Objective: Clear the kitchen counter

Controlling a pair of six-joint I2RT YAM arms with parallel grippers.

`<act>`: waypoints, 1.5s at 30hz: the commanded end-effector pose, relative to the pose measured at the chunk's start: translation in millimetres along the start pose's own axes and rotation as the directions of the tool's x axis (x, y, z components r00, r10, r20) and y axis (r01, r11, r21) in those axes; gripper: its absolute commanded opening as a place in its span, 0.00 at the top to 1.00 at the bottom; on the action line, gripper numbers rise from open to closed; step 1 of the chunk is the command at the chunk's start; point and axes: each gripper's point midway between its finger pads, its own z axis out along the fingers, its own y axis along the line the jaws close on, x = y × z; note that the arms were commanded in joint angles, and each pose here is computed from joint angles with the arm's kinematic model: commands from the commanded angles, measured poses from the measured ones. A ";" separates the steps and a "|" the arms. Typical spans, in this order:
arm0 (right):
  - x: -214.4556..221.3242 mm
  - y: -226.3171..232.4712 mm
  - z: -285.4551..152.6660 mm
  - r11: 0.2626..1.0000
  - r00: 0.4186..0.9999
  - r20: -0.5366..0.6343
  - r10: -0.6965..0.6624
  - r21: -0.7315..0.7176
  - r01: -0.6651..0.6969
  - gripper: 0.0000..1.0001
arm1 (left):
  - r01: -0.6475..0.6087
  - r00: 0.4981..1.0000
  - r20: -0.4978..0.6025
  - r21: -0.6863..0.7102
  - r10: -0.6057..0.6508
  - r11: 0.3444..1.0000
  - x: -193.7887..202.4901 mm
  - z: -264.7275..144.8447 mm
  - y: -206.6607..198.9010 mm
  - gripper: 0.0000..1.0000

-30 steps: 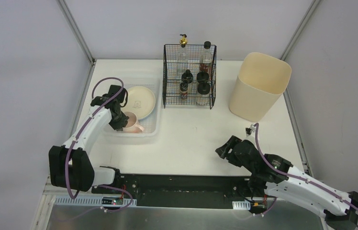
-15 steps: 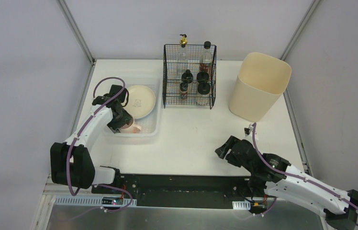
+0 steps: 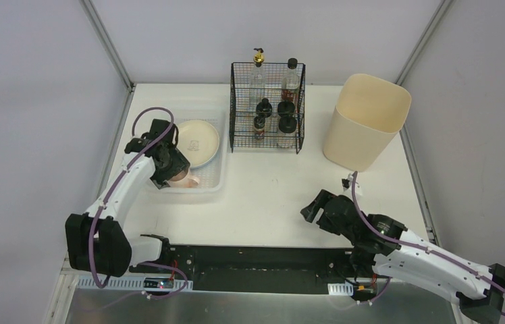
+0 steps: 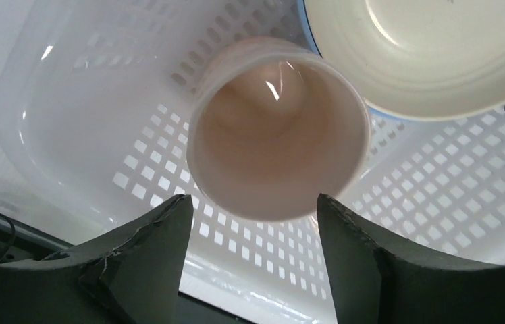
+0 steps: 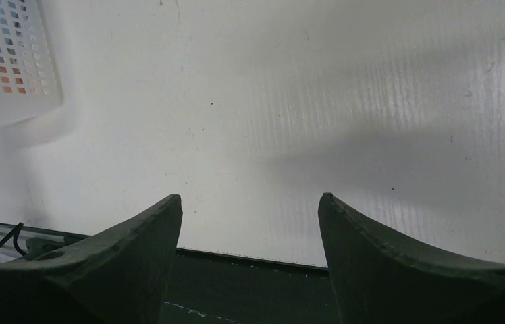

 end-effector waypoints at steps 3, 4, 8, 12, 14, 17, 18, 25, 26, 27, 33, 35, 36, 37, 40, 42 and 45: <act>-17.8 30.5 -8.5 0.998 0.999 0.041 -0.009 -0.067 0.012 0.20 | -0.059 0.998 -0.018 0.138 0.062 0.989 8.8 -37.1 -0.3 0.03; -19.4 33.2 -9.2 0.998 0.999 0.043 -0.016 -0.066 0.019 0.19 | -0.065 0.998 -0.011 0.156 0.068 0.986 8.8 -41.7 -0.6 0.01; -27.2 44.5 -13.1 0.996 0.997 0.051 -0.064 -0.062 0.068 0.11 | -0.093 0.996 0.018 0.220 0.092 0.971 7.4 -62.3 -1.7 0.01; -35.4 54.6 -17.2 0.993 0.993 0.060 -0.105 -0.050 0.108 0.01 | -0.152 0.988 0.019 0.324 0.154 0.934 12.2 -83.2 -11.3 0.01; -39.3 59.4 -19.3 0.991 0.990 0.064 -0.123 -0.044 0.126 0.01 | -0.183 0.981 0.014 0.390 0.193 0.902 17.0 -94.0 -18.7 0.01; -46.6 66.2 -21.1 0.988 0.986 0.085 -0.143 -0.042 0.147 0.01 | -0.245 0.961 0.006 0.492 0.278 0.835 27.8 -109.4 -30.2 0.01; -50.3 67.0 -21.4 0.988 0.985 0.098 -0.145 -0.033 0.149 0.01 | -0.268 0.952 0.012 0.516 0.306 0.814 31.2 -112.9 -32.7 0.01; -77.8 79.1 -27.9 0.987 0.969 0.189 -0.159 0.015 0.159 0.01 | -0.429 0.893 0.181 0.621 0.413 0.656 43.3 -131.1 -42.4 0.01; -83.3 79.4 -28.8 0.987 0.965 0.209 -0.161 0.032 0.158 0.01 | -0.444 0.885 0.198 0.635 0.422 0.632 45.2 -133.0 -44.7 0.01; -87.8 79.5 -29.3 0.987 0.961 0.225 -0.162 0.049 0.155 0.01 | -0.457 0.877 0.213 0.646 0.430 0.612 46.9 -134.2 -46.5 0.01; -102.2 88.1 -28.3 0.977 0.942 0.264 -0.208 0.105 0.187 0.01 | -0.539 0.823 0.310 0.691 0.476 0.481 61.2 -141.5 -59.0 0.01; -106.7 93.2 -27.4 0.974 0.935 0.278 -0.220 0.111 0.197 0.01 | -0.557 0.810 0.345 0.707 0.474 0.437 65.6 -147.2 -64.0 0.01; -109.9 95.1 -27.4 0.972 0.930 0.289 -0.228 0.118 0.201 0.01 | -0.560 0.806 0.356 0.716 0.472 0.417 66.8 -151.4 -65.0 0.01; -112.9 97.2 -27.7 0.971 0.925 0.299 -0.235 0.124 0.206 0.01 | -0.564 0.804 0.367 0.721 0.468 0.403 67.5 -155.0 -64.9 0.01; -122.4 105.4 -30.3 0.967 0.911 0.327 -0.250 0.131 0.219 0.01 | -0.589 0.791 0.421 0.719 0.443 0.368 67.5 -162.6 -60.6 0.01; -127.3 110.5 -32.7 0.966 0.904 0.341 -0.257 0.128 0.226 0.01 | -0.600 0.789 0.443 0.708 0.426 0.374 66.8 -162.5 -55.1 0.01; -131.2 116.2 -34.7 0.967 0.898 0.357 -0.255 0.111 0.230 0.01 | -0.595 0.792 0.441 0.713 0.421 0.372 69.0 -162.6 -52.9 0.01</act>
